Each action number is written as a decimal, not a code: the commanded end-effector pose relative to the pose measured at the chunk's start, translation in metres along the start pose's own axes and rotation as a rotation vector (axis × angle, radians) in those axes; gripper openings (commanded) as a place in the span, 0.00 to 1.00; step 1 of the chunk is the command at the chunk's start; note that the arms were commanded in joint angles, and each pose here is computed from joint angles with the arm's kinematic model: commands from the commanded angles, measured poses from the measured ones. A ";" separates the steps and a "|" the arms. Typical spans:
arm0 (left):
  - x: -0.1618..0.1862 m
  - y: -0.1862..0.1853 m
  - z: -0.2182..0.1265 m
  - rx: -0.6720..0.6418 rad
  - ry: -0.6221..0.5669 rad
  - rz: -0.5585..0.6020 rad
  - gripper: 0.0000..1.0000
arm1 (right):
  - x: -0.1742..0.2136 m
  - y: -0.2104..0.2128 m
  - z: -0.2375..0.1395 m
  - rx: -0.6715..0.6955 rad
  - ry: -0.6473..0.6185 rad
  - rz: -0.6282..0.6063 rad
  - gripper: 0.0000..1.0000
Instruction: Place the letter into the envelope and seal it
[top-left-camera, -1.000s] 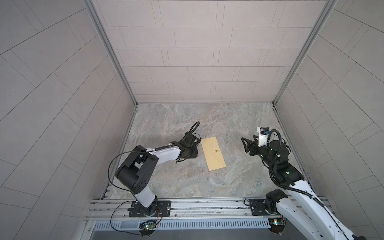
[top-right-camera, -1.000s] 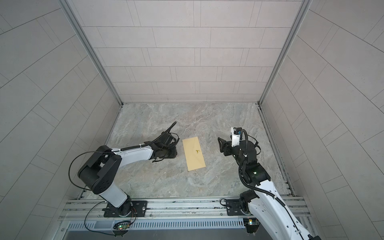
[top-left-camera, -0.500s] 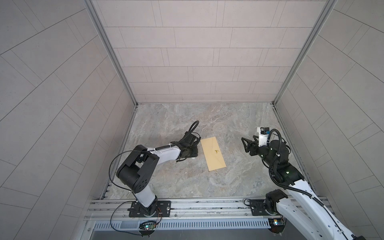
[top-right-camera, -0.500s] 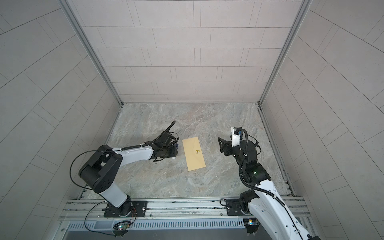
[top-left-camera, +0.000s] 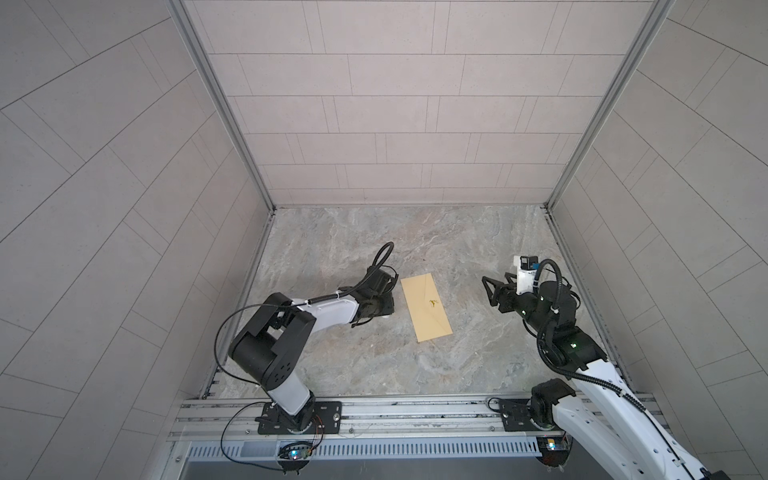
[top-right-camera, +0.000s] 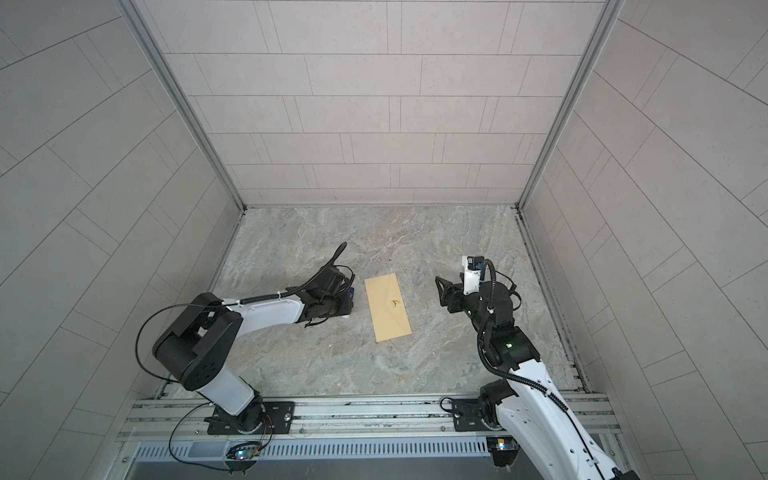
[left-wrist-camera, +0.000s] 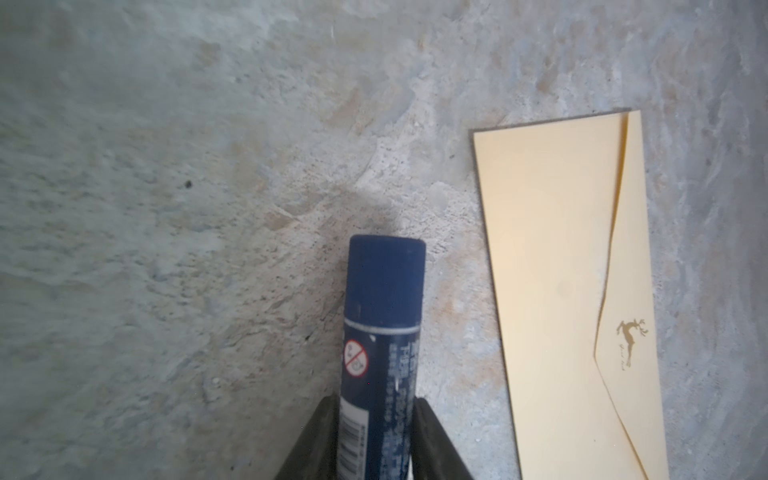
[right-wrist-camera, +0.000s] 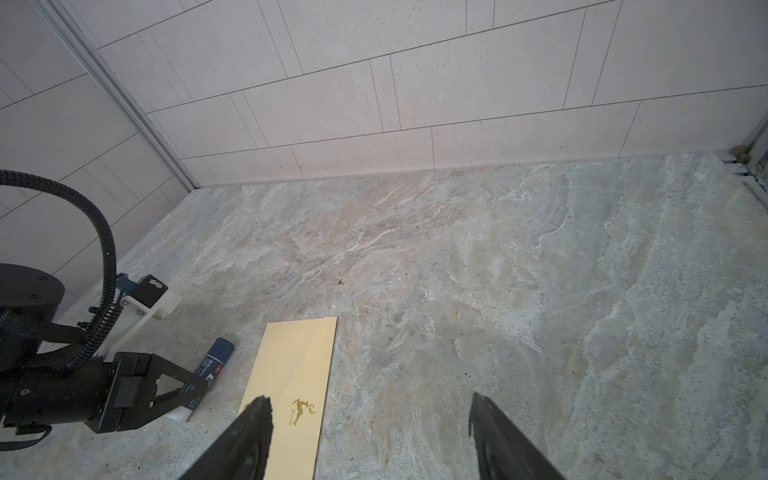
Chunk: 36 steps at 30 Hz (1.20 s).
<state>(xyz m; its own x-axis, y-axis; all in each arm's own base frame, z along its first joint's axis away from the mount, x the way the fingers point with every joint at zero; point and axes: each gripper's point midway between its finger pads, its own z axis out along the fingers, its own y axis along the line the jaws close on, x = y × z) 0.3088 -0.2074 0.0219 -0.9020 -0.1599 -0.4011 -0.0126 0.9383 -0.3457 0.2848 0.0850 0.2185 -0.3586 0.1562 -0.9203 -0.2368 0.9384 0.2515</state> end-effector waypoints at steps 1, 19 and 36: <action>-0.005 0.006 -0.007 -0.016 -0.037 -0.030 0.37 | -0.003 0.001 0.000 -0.011 -0.020 0.014 0.75; -0.027 -0.008 -0.039 0.049 -0.146 -0.018 0.54 | -0.012 0.000 0.001 -0.002 -0.031 0.016 0.79; -0.129 0.057 -0.235 -0.358 -1.077 0.175 0.91 | -0.011 -0.116 0.011 0.467 -0.097 0.061 1.00</action>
<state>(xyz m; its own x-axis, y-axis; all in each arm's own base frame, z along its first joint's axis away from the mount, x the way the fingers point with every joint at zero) 0.3218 -0.1057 0.2496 -0.1836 -0.1840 -0.9656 0.0083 0.9820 -0.1887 0.3230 0.0079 0.1981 -0.3362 0.2108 -0.9179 0.0919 0.9773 0.1908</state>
